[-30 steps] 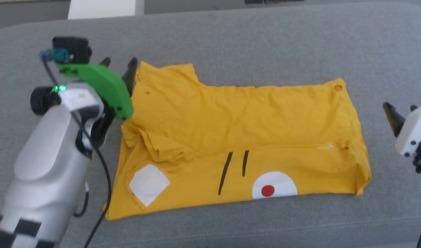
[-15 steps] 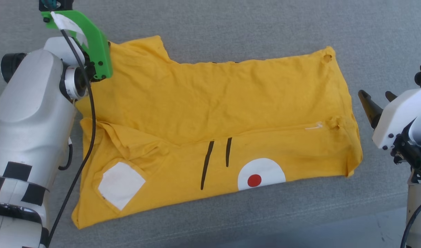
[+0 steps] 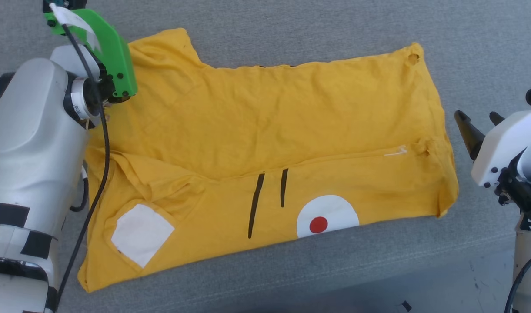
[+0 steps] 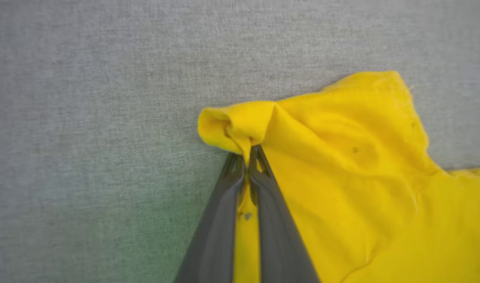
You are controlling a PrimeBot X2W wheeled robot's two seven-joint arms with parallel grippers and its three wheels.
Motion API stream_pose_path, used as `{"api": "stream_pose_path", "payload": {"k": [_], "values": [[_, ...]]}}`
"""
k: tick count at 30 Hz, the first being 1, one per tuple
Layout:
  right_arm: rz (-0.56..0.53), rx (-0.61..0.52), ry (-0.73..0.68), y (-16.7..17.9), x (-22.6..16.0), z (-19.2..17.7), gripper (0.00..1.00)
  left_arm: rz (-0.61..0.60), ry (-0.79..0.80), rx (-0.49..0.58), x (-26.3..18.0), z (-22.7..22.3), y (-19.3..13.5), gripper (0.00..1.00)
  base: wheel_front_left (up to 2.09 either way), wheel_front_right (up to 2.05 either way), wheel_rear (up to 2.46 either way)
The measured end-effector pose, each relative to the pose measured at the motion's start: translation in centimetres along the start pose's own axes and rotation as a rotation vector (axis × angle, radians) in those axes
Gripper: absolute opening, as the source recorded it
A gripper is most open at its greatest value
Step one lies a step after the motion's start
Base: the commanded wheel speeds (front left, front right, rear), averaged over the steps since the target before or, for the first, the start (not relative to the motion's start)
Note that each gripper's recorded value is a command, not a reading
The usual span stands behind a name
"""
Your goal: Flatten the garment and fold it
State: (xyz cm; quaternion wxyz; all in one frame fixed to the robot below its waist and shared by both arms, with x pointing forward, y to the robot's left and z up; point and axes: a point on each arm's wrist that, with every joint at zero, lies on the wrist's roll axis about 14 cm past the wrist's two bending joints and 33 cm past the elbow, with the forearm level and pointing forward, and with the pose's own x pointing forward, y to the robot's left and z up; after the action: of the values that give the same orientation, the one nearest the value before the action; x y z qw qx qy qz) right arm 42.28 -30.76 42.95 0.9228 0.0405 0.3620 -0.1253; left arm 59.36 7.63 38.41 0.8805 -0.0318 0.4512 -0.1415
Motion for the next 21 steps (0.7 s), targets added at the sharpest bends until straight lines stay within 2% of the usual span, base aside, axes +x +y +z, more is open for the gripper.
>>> {"api": "stream_pose_path", "payload": {"k": [4, 10, 13, 21], "values": [[0.006, -0.034, -0.014, 0.4, 0.4, 1.2, 1.0, -0.057, -0.078, -0.044, -0.7, 1.1, -0.3, 0.0, 0.0, 0.0, 0.0], [-0.004, -0.114, -0.06, 1.3, 1.8, 6.0, 1.0, -0.129, -0.242, -0.092, -3.0, 4.4, -0.3, 0.0, 0.0, 0.0, 0.0], [-0.014, -0.15, -0.046, 1.8, 3.1, 7.2, 1.0, -0.146, -0.282, -0.083, -3.8, 4.8, -0.1, 0.0, 0.0, 0.0, 0.0], [-0.056, -0.25, 0.112, 2.6, 7.6, 5.1, 1.0, -0.166, -0.277, -0.098, -3.9, 2.9, 0.9, 0.0, 0.0, 0.0, 0.0]]}}
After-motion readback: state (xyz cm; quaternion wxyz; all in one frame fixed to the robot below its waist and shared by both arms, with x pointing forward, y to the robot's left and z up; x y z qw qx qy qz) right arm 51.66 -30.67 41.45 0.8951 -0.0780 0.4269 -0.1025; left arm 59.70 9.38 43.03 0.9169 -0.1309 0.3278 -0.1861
